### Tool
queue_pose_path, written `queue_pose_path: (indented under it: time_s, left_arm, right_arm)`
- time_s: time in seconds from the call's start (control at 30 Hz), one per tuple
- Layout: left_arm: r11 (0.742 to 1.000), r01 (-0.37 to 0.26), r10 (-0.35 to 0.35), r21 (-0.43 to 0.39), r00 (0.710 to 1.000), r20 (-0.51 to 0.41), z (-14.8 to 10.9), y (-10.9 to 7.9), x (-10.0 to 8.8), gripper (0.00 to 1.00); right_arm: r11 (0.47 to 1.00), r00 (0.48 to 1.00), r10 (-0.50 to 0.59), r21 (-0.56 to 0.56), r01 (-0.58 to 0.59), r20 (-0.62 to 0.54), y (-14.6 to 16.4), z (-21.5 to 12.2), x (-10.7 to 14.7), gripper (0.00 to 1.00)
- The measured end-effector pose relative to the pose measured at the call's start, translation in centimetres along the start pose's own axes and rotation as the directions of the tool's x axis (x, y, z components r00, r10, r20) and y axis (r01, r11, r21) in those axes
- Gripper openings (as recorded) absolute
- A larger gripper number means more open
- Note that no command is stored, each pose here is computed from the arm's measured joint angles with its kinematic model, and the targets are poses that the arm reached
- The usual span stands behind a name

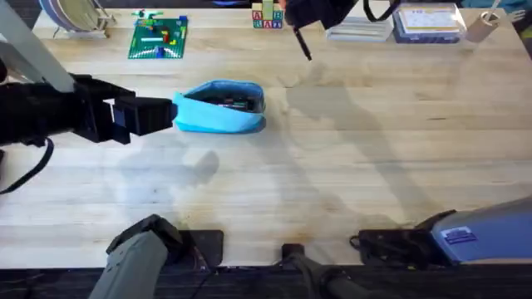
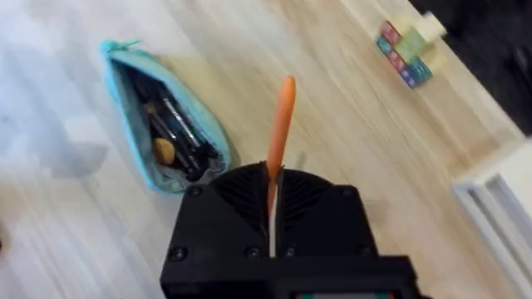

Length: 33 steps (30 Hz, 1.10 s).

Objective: Unzip the bag, pick up the pens from the table one at a time and place them inside, then zip the bag closed.

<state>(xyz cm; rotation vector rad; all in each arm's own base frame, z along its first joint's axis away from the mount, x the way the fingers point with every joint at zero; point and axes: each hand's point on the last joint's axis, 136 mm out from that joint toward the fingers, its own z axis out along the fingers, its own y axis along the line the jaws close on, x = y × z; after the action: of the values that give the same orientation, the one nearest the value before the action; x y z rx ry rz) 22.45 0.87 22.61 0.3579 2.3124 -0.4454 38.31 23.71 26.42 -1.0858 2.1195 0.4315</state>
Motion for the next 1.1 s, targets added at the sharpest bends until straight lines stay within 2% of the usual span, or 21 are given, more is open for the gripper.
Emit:
queue_pose_path:
  time_s: [0.17, 0.23, 0.4, 0.73, 0.93, 1.1]
  left_arm:
    - [1.0, 0.0, 0.0, 0.0, 1.0, 0.0, 0.0, 0.0, 0.0, 0.995]
    - [1.0, 0.0, 0.0, 0.0, 1.0, 0.0, 0.0, 0.0, 0.0, 0.994]
    - [1.0, 0.0, 0.0, 0.0, 1.0, 0.0, 0.0, 0.0, 0.0, 0.994]
    - [1.0, 0.0, 0.0, 0.0, 1.0, 0.0, 0.0, 0.0, 0.0, 0.995]
    - [1.0, 0.0, 0.0, 0.0, 1.0, 0.0, 0.0, 0.0, 0.0, 0.995]
    - [1.0, 0.0, 0.0, 0.0, 1.0, 0.0, 0.0, 0.0, 0.0, 0.993]
  right_arm:
    - [0.983, 0.989, -0.13, -0.12, 0.138, 0.069, 2.2, -0.2, -0.9, 0.032]
    - [0.96, 0.976, -0.178, -0.194, 0.2, 0.129, 3.7, -0.5, -1.5, 0.032]
    - [0.94, 0.964, -0.205, -0.242, 0.242, 0.168, 5.1, -0.6, -2.0, 0.032]
    - [0.835, 0.892, -0.382, -0.322, 0.446, 0.243, 10.7, 0.6, -2.7, 0.032]
    - [0.789, 0.875, -0.431, -0.378, 0.485, 0.221, 12.0, 3.8, -1.3, 0.032]
    - [0.78, 0.874, -0.44, -0.394, 0.486, 0.207, 11.8, 5.1, -0.6, 0.032]
